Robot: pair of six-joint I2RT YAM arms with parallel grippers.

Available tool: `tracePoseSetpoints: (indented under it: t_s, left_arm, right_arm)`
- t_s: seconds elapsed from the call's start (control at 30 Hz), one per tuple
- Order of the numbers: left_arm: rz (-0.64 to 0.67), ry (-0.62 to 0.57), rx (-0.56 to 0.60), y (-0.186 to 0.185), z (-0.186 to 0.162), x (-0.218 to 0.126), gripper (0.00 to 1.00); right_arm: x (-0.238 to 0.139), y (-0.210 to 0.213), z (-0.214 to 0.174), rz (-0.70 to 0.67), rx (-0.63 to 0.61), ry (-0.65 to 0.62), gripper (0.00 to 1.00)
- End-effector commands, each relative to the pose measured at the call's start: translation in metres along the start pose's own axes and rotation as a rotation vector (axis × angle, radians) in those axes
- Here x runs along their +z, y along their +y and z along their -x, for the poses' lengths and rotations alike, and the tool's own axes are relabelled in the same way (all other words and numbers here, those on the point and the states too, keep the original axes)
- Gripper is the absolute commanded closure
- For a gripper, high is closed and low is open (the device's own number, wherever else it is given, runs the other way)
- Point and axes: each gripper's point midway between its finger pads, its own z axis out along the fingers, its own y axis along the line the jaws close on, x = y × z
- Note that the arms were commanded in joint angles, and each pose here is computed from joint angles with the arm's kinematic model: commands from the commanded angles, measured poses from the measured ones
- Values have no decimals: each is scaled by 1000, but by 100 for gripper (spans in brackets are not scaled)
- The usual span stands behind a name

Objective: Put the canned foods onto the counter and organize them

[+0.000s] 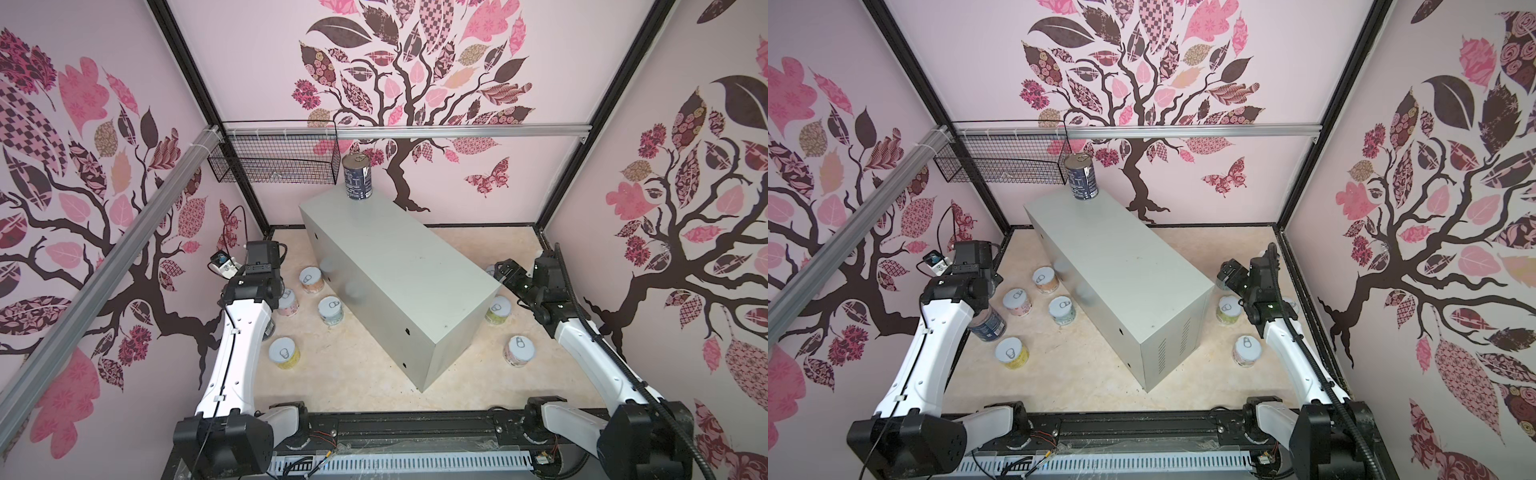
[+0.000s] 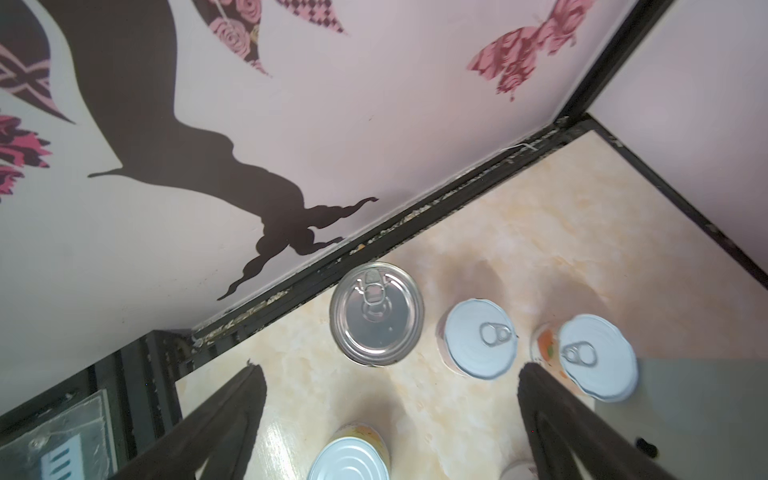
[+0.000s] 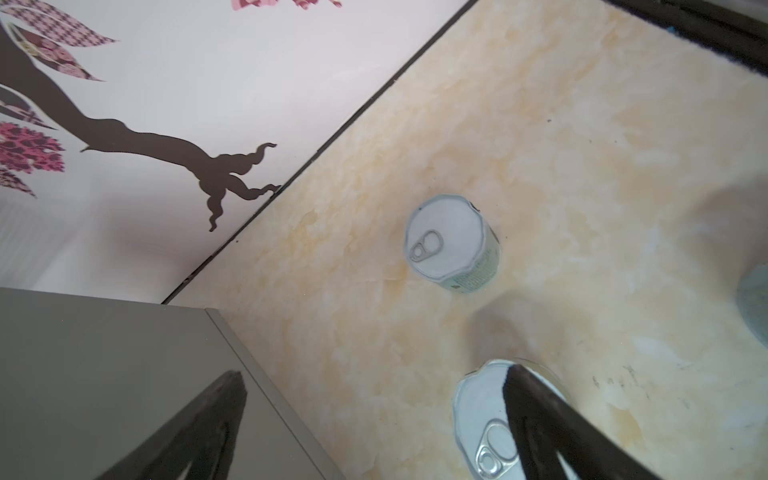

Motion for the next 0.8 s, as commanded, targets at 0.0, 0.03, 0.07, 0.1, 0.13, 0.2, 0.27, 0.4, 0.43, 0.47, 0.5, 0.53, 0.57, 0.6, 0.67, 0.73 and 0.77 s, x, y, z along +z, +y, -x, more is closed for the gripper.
tracePoseSetpoints:
  t_s: [0.0, 0.03, 0.07, 0.1, 0.13, 0.2, 0.27, 0.4, 0.43, 0.47, 0.5, 0.53, 0.57, 0.6, 0.67, 0.73, 0.77]
  left_arm:
    - [96, 79, -30, 17, -20, 22, 2]
    - [117, 83, -24, 18, -23, 27, 2]
    - [137, 84, -19, 20, -25, 31, 2]
    - [147, 85, -19, 20, -27, 33, 2]
    - [156, 91, -14, 20, -31, 38, 2]
    - [170, 100, -8, 19, -36, 45, 2]
    - [185, 114, -2, 18, -43, 53, 2]
    - [197, 138, 8, 14, -53, 66, 2]
    - [200, 140, 11, 13, -56, 69, 2]
    - [201, 140, 12, 12, -58, 72, 2]
    - [203, 144, 15, 12, -60, 75, 2]
    - [207, 150, 15, 11, -61, 78, 2]
    - [209, 159, 14, 11, -63, 81, 2]
    - [210, 174, 7, 11, -65, 84, 2]
    - [210, 206, -4, 11, -70, 90, 2]
    - [207, 225, -6, 11, -74, 96, 2]
    - [202, 230, -4, 10, -75, 98, 2]
  right_arm:
    - [11, 6, 3, 47, 27, -24, 0]
    - [13, 3, 0, 46, 26, -17, 0]
    - [15, 2, -3, 47, 23, -12, 0]
    - [17, 1, -4, 46, 21, -10, 0]
    - [17, 0, -6, 50, 18, -8, 0]
    - [18, -1, -9, 60, 13, -5, 0]
    - [18, -1, -12, 72, 9, -2, 0]
    - [14, 0, -16, 97, 5, -2, 0]
    - [12, 2, -17, 106, 1, 0, 0]
    - [10, 1, -18, 109, -3, -1, 0]
    - [9, 2, -18, 115, -4, -4, 0]
    - [7, 3, -18, 121, -5, -10, 0]
    - [5, 4, -17, 126, -7, -12, 0]
    - [4, 4, -17, 131, -8, -14, 0]
    - [1, 8, -16, 146, -10, -15, 0]
    - [-1, 11, -15, 158, -5, -18, 0]
    - [-2, 13, -14, 167, -1, -20, 0]
